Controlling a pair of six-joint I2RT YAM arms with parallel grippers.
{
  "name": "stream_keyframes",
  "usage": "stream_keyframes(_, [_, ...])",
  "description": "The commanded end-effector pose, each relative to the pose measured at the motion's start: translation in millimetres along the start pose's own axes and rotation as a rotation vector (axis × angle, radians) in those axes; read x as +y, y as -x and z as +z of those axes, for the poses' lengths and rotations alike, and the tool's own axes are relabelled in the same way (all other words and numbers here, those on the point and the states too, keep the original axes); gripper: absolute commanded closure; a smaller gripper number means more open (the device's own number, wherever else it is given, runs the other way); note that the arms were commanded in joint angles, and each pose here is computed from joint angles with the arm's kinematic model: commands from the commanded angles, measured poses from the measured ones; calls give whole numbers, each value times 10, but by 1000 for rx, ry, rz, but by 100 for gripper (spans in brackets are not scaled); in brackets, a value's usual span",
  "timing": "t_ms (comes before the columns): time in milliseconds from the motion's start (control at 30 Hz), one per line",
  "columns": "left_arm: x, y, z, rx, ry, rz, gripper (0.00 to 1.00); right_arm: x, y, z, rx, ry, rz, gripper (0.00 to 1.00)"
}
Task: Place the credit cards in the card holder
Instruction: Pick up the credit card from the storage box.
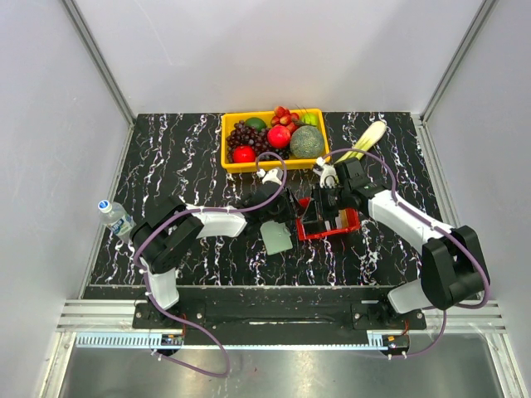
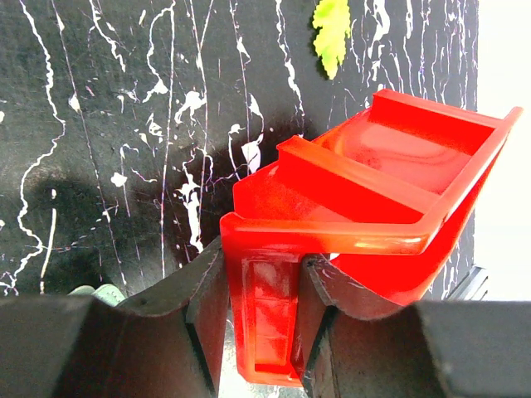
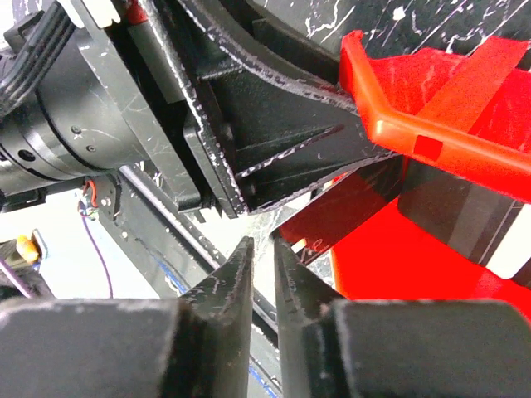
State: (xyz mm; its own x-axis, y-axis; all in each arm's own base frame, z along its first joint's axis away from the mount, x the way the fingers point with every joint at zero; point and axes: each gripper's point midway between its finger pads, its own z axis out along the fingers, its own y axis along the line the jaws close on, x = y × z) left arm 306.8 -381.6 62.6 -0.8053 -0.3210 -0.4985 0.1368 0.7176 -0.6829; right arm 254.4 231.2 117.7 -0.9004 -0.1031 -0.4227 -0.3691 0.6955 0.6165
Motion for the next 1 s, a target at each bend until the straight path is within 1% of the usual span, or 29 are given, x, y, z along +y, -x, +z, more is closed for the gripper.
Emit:
stream_keyframes(0, [-342,273,-34,-69,-91,-5,100,74,-27,16,14,61,-2,76])
stream_keyframes(67, [-336,269,-31,-68,-89,-5,100,60,-51,27,23,60,1,65])
stream_keyframes(100, [-342,274,-31,-69,-91,-4,100,61,-61,27,26,62,1,64])
stream_keyframes(267, [-341,273,-34,-68,-89,-4,100,-17,-100,15,17,25,-19,62])
stream_keyframes(467, [-324,270,-26,-67,-86,-8,100,-215,-141,46,30,-68,-17,64])
stream_keyframes(500, [-325,270,-26,-67,-86,-9,100,-224,-128,50,26,-73,-19,65])
stream_keyframes(567, [-313,261,-27,-65,-84,-11,100,-213,-111,40,19,-72,-18,73])
stream_keyframes(600, [-319,265,-26,-66,-85,-9,100,-204,-94,37,12,-70,-23,74])
stream_keyframes(633, [-307,256,-27,-64,-83,-11,100,-198,-89,36,7,-67,-25,78])
stream_keyframes(700, [-309,258,-27,-65,-84,-9,100,-191,-87,41,9,-61,-26,81])
stream_keyframes(833, [-308,256,-27,-65,-84,-14,100,-198,-102,38,9,-64,-24,90])
stream_keyframes(967, [-300,260,-26,-66,-83,-13,100,-116,-95,16,9,-26,-37,92])
